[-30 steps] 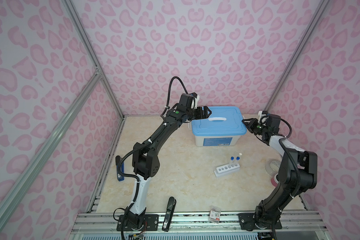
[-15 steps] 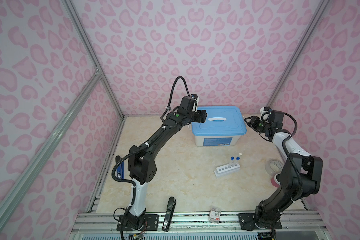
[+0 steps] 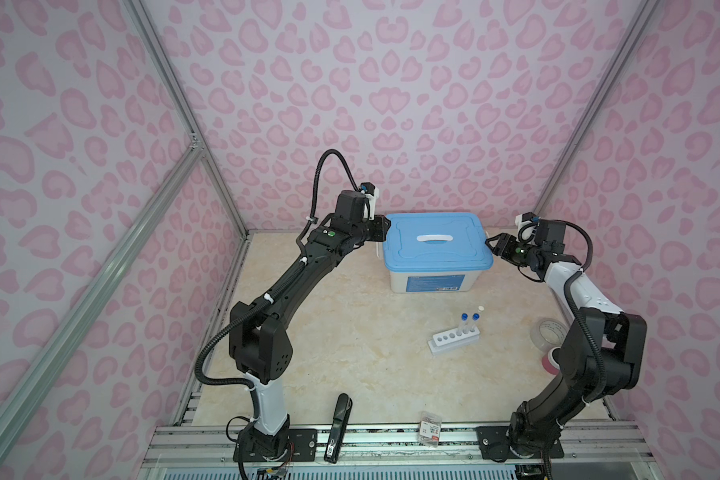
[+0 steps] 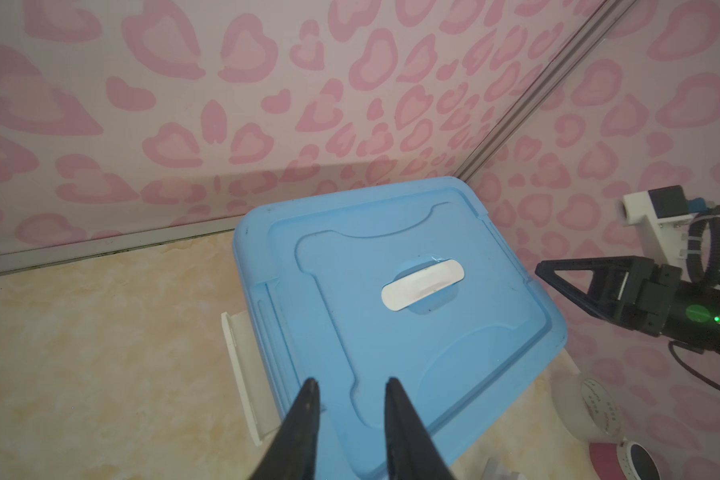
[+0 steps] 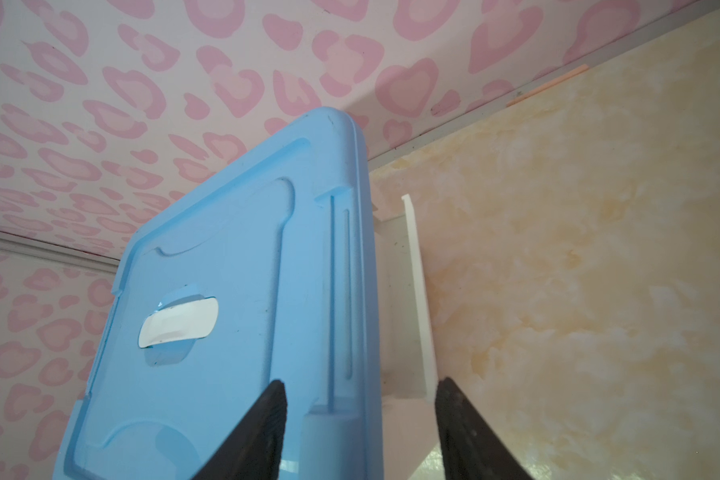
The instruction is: Organize the chemistry lab equipment
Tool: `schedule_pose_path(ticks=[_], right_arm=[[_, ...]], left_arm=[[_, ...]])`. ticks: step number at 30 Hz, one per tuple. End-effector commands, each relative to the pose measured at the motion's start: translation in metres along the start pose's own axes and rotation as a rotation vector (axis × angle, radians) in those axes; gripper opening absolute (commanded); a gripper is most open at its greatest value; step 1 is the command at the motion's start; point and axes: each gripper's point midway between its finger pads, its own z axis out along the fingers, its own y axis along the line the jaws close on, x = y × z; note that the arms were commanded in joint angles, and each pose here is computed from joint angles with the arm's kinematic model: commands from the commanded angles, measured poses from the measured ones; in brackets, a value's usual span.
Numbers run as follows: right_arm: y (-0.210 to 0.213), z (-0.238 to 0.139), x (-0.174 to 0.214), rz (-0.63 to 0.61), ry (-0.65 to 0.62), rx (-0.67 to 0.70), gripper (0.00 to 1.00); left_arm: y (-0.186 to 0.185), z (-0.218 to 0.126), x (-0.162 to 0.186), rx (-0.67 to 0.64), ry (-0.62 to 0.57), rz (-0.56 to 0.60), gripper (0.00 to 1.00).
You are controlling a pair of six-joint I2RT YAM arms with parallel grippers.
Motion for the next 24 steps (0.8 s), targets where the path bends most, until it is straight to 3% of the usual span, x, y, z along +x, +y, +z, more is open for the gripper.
schedule_pose_path(ticks=[1, 2, 3, 4, 5, 20, 24], right_arm=[[-0.006, 0.004, 0.008, -0.015, 0.035, 0.014, 0.58], [-0.007, 0.005, 0.008, -0.018, 0.035, 0.02, 0.58], [-0.008, 0.005, 0.008, -0.019, 0.036, 0.024, 0.58], [-0.009, 0.006, 0.008, -0.022, 0.038, 0.03, 0.58], [-0.01, 0.007, 0.008, -0.025, 0.044, 0.035, 0.58], [-0.012, 0.024, 0.005, -0.035, 0.084, 0.005, 0.64], [-0.014, 0.03, 0.006, -0.03, 0.093, -0.005, 0.65]], left_arm=[[-0.007, -0.019, -0.019, 0.032, -0.072, 0.025, 0.35], [-0.005, -0.023, -0.02, 0.03, -0.076, 0.026, 0.38], [-0.003, -0.026, -0.021, 0.028, -0.085, 0.025, 0.25], [0.001, -0.029, -0.021, 0.017, -0.092, 0.017, 0.05], [0.003, -0.031, -0.021, 0.014, -0.098, 0.015, 0.04], [0.004, -0.032, -0.01, 0.027, -0.051, 0.038, 0.06], [0.007, -0.034, -0.008, 0.009, -0.051, 0.045, 0.13]])
